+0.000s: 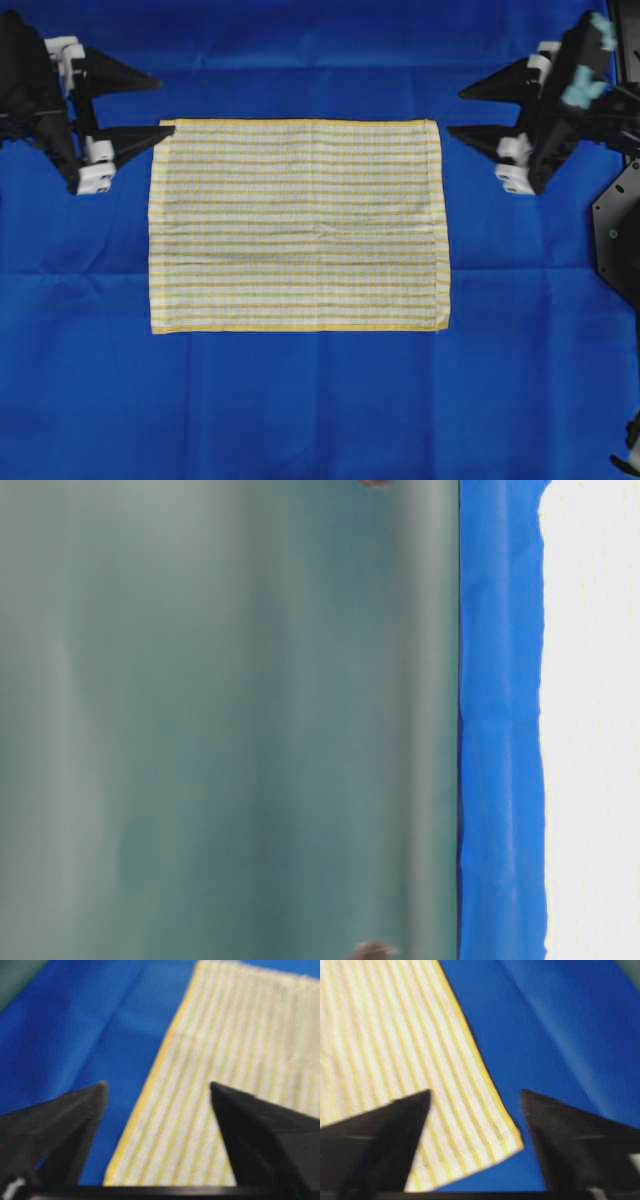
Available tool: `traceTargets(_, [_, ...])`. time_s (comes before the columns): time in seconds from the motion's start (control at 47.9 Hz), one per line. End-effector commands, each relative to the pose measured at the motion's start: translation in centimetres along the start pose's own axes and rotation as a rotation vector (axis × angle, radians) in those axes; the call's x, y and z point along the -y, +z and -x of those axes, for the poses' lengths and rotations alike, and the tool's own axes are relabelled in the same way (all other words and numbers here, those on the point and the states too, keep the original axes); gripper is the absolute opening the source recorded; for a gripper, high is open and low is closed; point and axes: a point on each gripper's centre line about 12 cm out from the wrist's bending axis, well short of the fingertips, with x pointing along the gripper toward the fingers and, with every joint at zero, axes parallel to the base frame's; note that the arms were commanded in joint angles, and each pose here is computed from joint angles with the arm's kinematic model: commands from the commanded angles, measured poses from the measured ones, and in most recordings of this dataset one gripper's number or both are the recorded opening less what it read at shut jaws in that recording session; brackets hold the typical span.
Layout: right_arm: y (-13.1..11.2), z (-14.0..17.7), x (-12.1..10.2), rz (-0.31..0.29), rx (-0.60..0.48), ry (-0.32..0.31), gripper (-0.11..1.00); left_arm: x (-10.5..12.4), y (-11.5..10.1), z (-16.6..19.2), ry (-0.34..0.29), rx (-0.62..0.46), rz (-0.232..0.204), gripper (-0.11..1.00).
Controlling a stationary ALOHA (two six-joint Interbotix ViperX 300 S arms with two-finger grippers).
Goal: Fold the yellow towel.
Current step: 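Move both grippers to the far corners of the yellow checked towel, then close both grippers on the far towel corners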
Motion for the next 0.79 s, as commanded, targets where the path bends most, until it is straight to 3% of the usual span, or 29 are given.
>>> traceTargets(0.0, [0.2,-1.4,0.7,-0.018,-0.015,-0.028,0.80,-0.6,-0.7,-1.2,0.023,-0.016,0.010,0.84])
traceTargets(0.167, [-1.3,-4.1,2.5,-0.045,-0.079,-0.088,0.67,-1.7,-3.5,-3.1,0.061,-0.091,0.025,0.79])
traceTargets(0.521, [-3.9,-8.2,4.1,-0.077,-0.186,-0.141,0.67,-3.3,-7.1,-4.8,0.112,-0.202,0.048,0.79])
traceTargets(0.668, [-4.6,-9.1,4.4,-0.089,-0.209,-0.151,0.67,-4.0,-8.4,-5.2,0.133,-0.252,0.064,0.74])
traceTargets(0.772, [-5.1,-9.2,4.5,-0.100,-0.224,-0.157,0.64,-4.0,-8.8,-5.5,0.134,-0.271,0.066,0.64])
